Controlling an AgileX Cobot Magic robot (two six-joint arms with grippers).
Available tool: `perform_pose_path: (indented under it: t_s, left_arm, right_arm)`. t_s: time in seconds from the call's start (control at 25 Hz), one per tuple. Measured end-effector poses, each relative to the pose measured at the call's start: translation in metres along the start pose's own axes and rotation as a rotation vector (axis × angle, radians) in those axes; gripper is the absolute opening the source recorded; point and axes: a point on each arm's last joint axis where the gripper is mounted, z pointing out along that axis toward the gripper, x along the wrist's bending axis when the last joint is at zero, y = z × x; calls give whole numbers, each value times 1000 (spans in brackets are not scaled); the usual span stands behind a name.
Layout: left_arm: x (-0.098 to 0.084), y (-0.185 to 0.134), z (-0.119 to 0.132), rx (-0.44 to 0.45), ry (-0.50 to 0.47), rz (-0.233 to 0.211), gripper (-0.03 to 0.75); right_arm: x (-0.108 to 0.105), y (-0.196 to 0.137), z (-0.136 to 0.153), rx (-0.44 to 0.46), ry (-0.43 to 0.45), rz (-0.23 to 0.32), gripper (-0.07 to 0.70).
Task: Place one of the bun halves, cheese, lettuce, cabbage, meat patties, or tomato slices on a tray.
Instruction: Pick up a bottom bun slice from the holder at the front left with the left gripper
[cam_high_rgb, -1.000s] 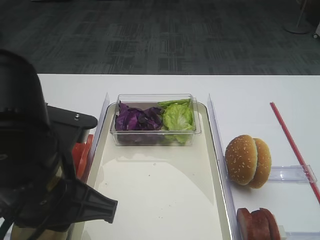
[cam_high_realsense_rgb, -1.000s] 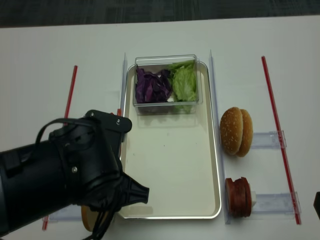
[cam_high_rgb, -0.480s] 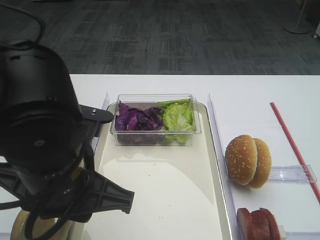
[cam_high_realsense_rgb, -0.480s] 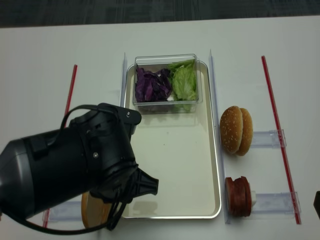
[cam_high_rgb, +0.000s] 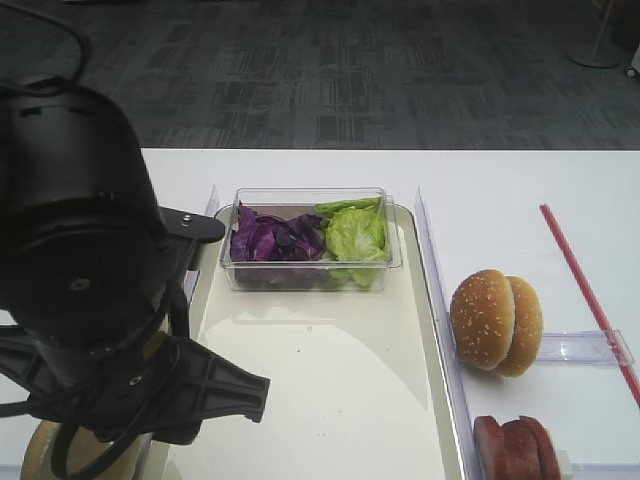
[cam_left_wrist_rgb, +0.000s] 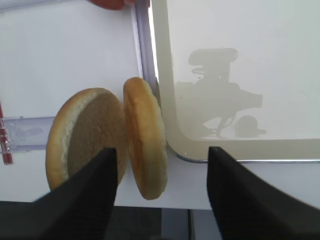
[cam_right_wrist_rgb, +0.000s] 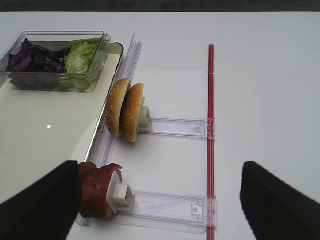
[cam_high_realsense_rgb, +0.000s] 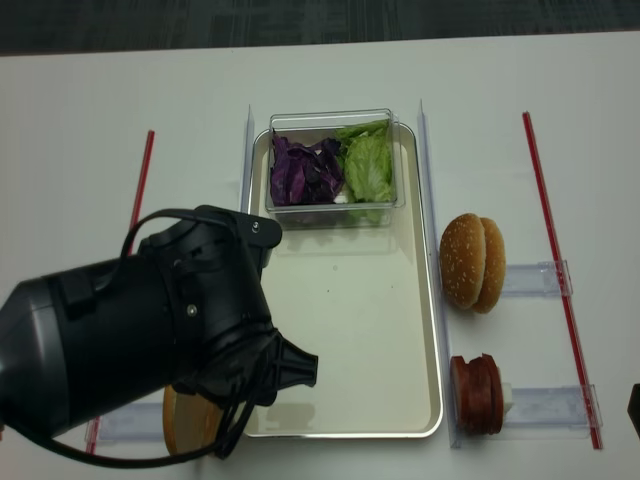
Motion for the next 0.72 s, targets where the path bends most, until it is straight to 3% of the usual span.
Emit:
perform_pose_path:
  t_s: [0.72]
  left_arm:
    - [-12,2,27,50,94,36,385]
  right_arm:
    - [0,0,0,0,0,0,657]
